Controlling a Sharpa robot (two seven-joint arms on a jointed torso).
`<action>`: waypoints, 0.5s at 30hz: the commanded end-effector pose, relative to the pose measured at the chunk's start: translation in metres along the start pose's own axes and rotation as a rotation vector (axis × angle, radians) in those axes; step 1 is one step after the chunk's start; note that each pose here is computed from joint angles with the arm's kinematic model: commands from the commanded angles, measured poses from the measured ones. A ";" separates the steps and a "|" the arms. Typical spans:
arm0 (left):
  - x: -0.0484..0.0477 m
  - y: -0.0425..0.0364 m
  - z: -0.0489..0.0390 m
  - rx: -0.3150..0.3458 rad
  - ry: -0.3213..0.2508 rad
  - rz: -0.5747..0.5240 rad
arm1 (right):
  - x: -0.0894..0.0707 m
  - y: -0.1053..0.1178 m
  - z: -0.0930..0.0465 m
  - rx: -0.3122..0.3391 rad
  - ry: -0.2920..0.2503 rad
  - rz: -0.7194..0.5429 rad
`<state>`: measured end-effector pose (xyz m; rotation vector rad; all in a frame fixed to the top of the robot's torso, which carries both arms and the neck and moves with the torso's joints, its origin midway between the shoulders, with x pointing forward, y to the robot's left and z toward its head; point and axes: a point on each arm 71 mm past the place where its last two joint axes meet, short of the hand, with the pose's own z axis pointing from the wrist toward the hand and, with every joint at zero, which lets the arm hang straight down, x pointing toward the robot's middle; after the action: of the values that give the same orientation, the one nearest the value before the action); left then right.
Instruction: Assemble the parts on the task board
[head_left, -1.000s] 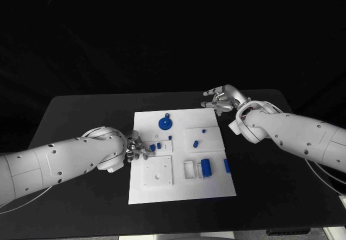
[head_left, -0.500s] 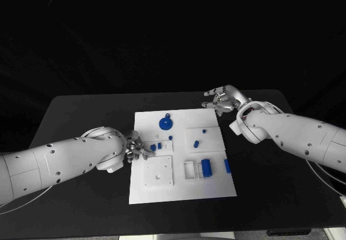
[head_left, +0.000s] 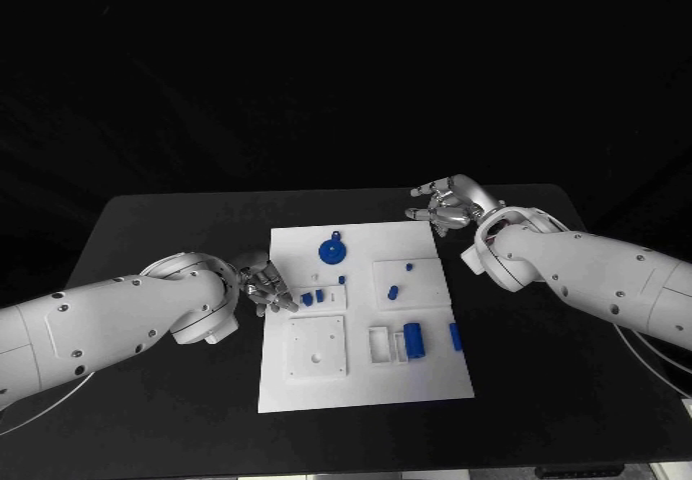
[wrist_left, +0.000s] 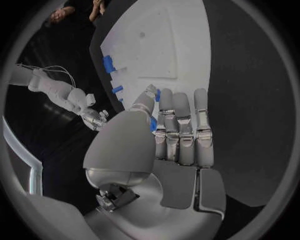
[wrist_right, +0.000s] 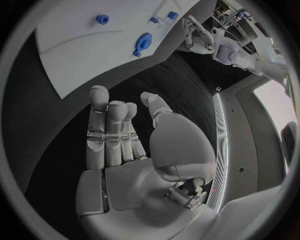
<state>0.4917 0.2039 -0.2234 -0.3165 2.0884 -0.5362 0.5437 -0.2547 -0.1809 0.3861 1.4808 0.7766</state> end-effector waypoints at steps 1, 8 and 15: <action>-0.0070 -0.0084 -0.0047 0.102 -0.077 -0.030 | 0.001 -0.001 0.000 -0.007 0.013 0.001; -0.0085 -0.0122 -0.0098 0.146 -0.084 0.006 | 0.003 -0.002 -0.001 -0.003 0.016 0.003; -0.0079 -0.0157 -0.0096 0.165 -0.101 0.081 | 0.004 -0.003 -0.001 -0.002 0.019 0.004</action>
<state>0.4880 0.2004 -0.2093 -0.2446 1.9805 -0.6241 0.5434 -0.2559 -0.1852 0.3925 1.4873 0.7720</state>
